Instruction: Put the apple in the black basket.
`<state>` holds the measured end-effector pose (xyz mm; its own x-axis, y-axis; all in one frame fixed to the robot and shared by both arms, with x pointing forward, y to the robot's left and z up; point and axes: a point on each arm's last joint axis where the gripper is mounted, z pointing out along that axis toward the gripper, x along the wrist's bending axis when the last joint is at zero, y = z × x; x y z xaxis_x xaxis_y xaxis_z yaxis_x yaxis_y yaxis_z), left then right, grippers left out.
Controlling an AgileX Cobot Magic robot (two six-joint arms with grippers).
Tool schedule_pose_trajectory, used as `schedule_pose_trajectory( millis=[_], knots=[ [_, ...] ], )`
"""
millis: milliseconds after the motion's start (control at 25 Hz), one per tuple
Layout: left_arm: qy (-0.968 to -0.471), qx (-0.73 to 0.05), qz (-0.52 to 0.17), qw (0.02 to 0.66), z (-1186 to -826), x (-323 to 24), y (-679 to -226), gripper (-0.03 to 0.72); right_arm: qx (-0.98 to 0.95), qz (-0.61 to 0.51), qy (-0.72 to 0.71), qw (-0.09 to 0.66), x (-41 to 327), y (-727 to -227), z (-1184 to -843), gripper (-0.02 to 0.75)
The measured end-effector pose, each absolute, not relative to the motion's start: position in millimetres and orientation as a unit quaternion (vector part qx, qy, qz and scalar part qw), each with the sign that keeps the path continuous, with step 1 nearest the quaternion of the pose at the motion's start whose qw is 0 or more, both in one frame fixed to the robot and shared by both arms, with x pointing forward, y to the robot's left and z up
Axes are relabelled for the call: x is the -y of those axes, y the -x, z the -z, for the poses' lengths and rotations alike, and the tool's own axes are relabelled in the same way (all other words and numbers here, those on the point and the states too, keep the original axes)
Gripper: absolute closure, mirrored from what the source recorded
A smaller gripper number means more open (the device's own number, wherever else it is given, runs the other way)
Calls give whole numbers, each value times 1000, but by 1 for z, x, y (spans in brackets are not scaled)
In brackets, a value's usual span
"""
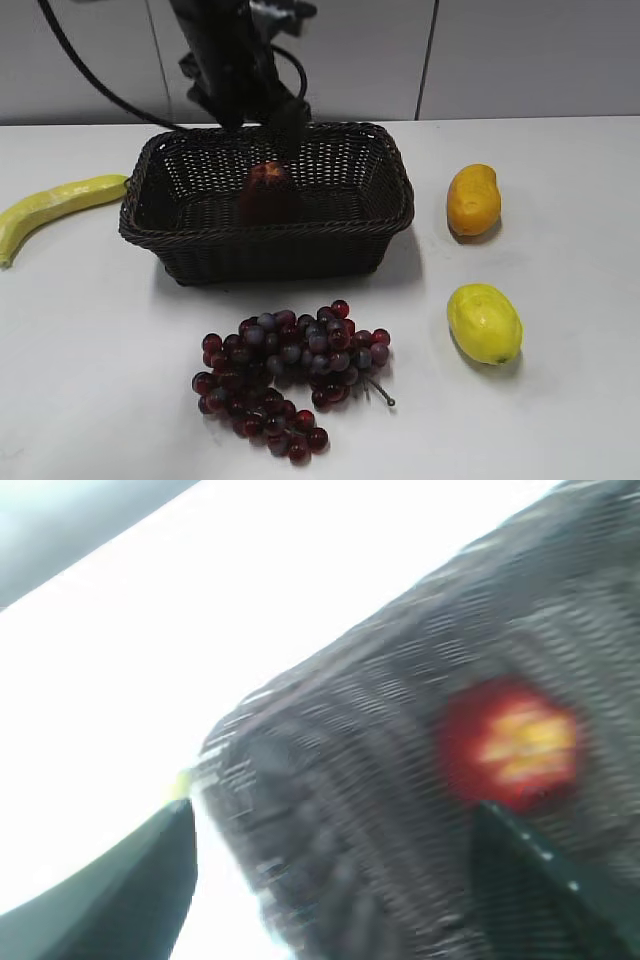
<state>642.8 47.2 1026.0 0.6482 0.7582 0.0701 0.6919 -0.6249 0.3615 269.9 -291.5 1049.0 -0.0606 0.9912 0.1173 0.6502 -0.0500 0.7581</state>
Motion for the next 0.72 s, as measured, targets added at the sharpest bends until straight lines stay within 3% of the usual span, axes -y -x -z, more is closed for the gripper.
schedule_pose_trajectory(
  millis=[120, 240, 520, 720],
  knots=[
    [-882, -415, -131, 180, -1061, -64, -643, 41, -643, -342, -639, 249, 292, -270, -1049, 167],
    [-870, -445, -142, 157, -1076, -100, -649, 53, -643, -342, -639, 249, 292, -270, -1049, 167],
    [-812, -552, -147, 123, -1078, -202, -671, 107, -643, -342, -639, 249, 292, -270, -1049, 167],
    [-776, -615, -116, 79, -1063, -265, -652, 114, -643, -342, -639, 249, 292, -270, -1049, 167]
  ],
)
